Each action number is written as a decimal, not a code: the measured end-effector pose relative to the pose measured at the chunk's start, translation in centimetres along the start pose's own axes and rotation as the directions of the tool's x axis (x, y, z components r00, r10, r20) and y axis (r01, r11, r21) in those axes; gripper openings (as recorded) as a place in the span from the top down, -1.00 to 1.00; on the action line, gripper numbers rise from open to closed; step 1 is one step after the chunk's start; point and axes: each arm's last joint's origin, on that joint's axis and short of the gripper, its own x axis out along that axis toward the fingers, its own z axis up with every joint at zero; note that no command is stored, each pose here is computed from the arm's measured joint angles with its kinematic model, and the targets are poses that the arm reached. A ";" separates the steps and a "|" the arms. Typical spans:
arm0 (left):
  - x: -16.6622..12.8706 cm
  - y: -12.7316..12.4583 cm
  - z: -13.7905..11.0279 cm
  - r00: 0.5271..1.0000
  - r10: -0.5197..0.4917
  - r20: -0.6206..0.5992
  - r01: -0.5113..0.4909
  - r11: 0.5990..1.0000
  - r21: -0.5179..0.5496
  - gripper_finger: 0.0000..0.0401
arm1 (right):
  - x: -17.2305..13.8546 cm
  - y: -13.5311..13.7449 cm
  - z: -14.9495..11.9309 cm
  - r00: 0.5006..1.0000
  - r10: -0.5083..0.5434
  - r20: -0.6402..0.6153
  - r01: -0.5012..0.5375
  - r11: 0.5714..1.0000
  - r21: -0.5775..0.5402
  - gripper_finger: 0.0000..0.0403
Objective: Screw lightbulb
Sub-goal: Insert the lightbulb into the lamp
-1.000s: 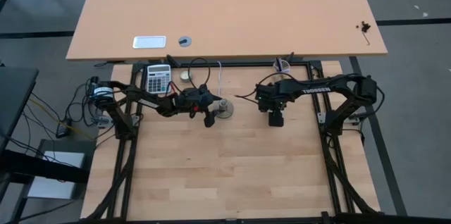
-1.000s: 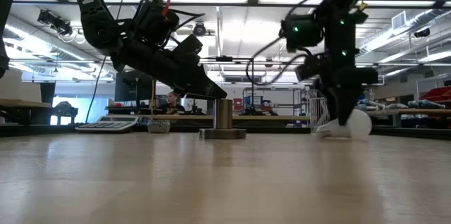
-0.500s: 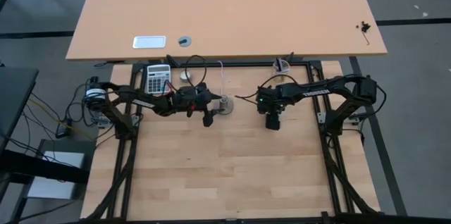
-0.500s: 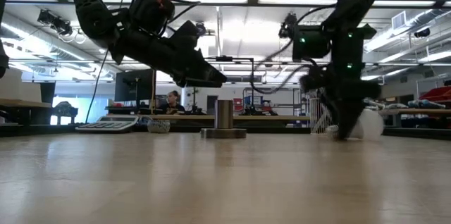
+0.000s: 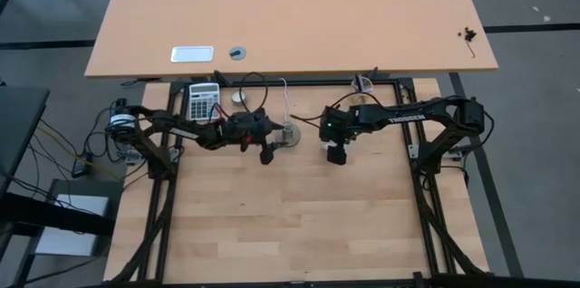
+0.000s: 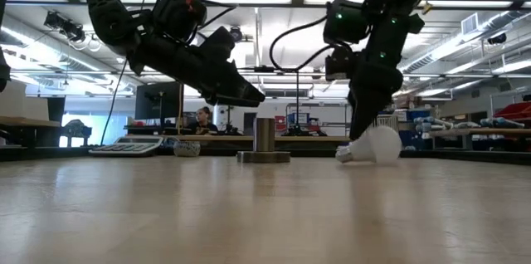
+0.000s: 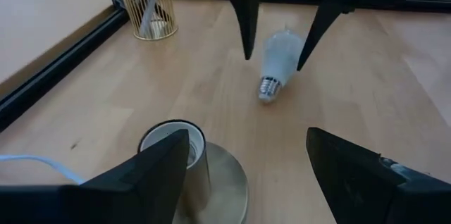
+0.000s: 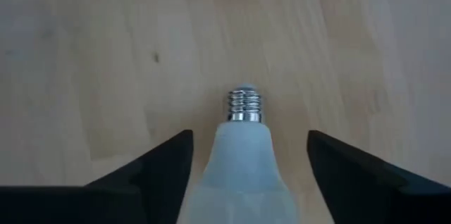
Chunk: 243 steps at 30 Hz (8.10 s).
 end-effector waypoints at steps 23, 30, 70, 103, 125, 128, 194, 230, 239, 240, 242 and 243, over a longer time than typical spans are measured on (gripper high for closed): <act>0.0 -0.5 -0.6 0.997 -0.016 -0.073 0.016 1.000 0.003 -0.46 | 1.7 3.5 -2.2 0.991 -0.018 -0.132 0.029 0.996 0.082 -0.69; -0.5 -1.8 0.2 0.997 -0.068 -0.046 0.069 0.997 0.025 -0.46 | 1.8 3.9 -2.0 0.995 -0.045 -0.089 0.051 0.997 0.062 -0.43; 3.7 -8.6 7.6 0.895 -0.182 -0.407 0.295 0.926 0.235 -0.41 | -3.0 8.2 4.5 0.967 0.189 0.173 -0.183 0.982 -0.049 -0.31; 4.3 -7.2 9.0 0.950 -0.136 -0.281 0.214 0.940 0.267 0.35 | -14.6 7.8 2.8 0.908 0.145 0.394 -0.106 0.987 -0.121 -0.53; 2.2 -4.0 12.5 0.935 -0.353 0.043 0.340 0.923 0.182 0.35 | -15.9 8.9 -0.8 0.885 -0.055 0.463 0.101 0.992 -0.075 0.93; 2.2 -3.4 11.5 0.913 -0.391 0.114 0.375 0.916 0.141 0.35 | -15.0 9.1 -1.1 0.879 -0.092 0.468 0.137 0.989 -0.063 0.93; -0.4 0.3 5.9 0.830 -0.368 0.419 0.392 0.919 0.031 0.35 | -8.3 6.3 3.4 0.548 -0.041 0.835 0.069 0.998 0.004 0.98; 0.8 4.0 0.1 0.968 -0.017 0.249 0.009 0.999 0.032 0.36 | -8.9 5.2 3.9 0.504 -0.006 0.864 0.093 0.995 -0.048 0.98; 2.1 4.3 -1.8 0.973 0.065 0.222 -0.067 0.998 0.001 0.36 | -8.8 5.2 3.9 0.509 0.001 0.861 0.091 0.994 -0.055 0.98; 2.2 4.3 -1.9 0.974 0.064 0.217 -0.066 0.998 0.001 0.36 | -8.8 5.2 3.9 0.509 0.001 0.861 0.091 0.994 -0.055 0.98; 2.2 4.2 -2.0 0.975 0.064 0.212 -0.065 0.998 -0.002 0.36 | -8.8 5.2 3.9 0.508 0.002 0.862 0.092 0.994 -0.056 0.98; 2.2 4.2 -2.0 0.976 0.063 0.209 -0.064 0.998 -0.002 0.36 | -8.8 5.2 3.9 0.508 0.001 0.861 0.092 0.994 -0.056 0.98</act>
